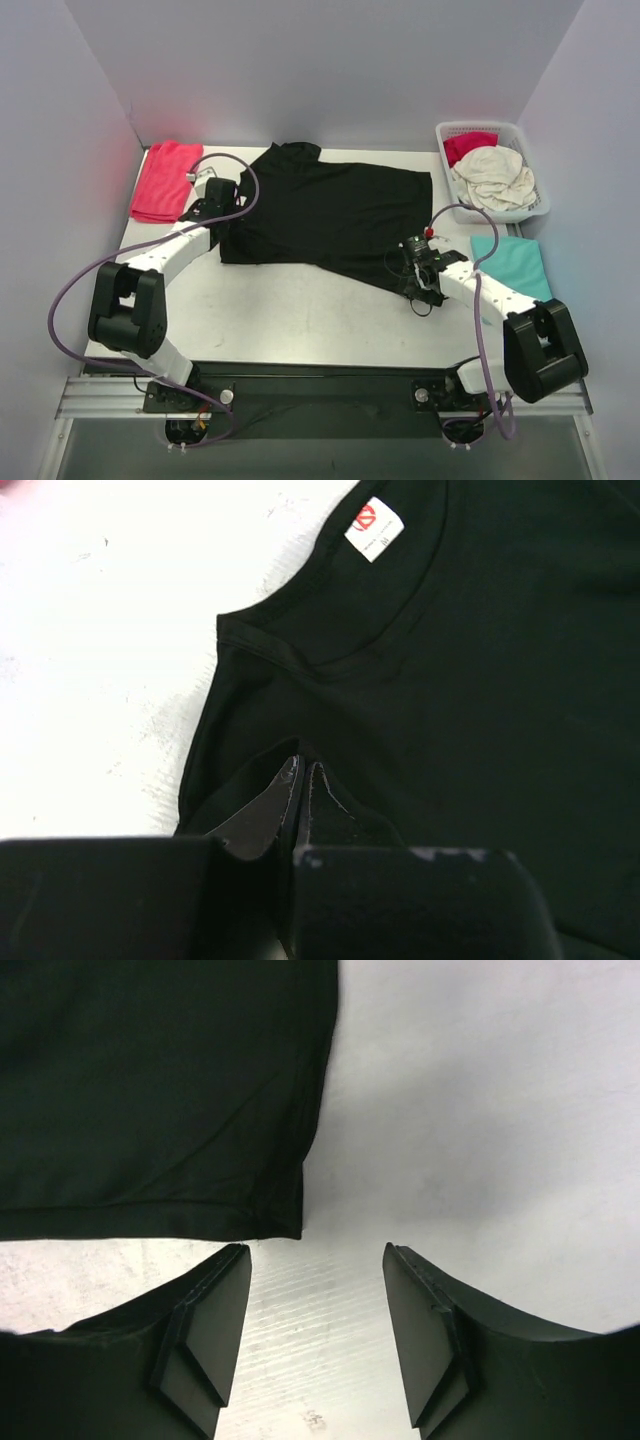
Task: Fold and stack the t-shirts
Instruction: Grap the side of the flattened tshirt closest away from the robot with both arms
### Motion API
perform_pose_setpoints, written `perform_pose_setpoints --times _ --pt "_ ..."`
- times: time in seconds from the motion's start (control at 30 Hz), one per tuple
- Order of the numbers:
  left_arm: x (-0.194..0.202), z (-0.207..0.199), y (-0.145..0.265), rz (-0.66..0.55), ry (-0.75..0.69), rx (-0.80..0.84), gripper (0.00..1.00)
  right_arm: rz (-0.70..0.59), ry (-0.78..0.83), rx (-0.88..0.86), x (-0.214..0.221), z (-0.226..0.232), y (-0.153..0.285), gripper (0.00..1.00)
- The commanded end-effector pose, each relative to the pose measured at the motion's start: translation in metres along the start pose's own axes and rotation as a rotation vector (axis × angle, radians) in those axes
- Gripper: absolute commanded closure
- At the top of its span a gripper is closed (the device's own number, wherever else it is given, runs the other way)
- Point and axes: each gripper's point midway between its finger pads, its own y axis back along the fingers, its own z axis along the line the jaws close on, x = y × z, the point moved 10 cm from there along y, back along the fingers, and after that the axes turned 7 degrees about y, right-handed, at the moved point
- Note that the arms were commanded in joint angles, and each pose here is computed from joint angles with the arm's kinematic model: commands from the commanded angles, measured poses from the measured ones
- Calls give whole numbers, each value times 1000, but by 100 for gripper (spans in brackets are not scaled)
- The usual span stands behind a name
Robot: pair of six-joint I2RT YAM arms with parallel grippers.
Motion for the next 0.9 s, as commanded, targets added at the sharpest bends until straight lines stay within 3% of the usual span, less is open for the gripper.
perform_pose_setpoints --times 0.0,0.4,0.87 --pt "-8 -4 19 -49 27 26 100 0 -12 16 4 7 -6 49" --pt "-11 -3 30 -69 25 29 100 -40 41 94 -5 24 -17 60" --pt "-10 -4 27 -62 18 27 100 -101 27 79 -13 23 -7 63"
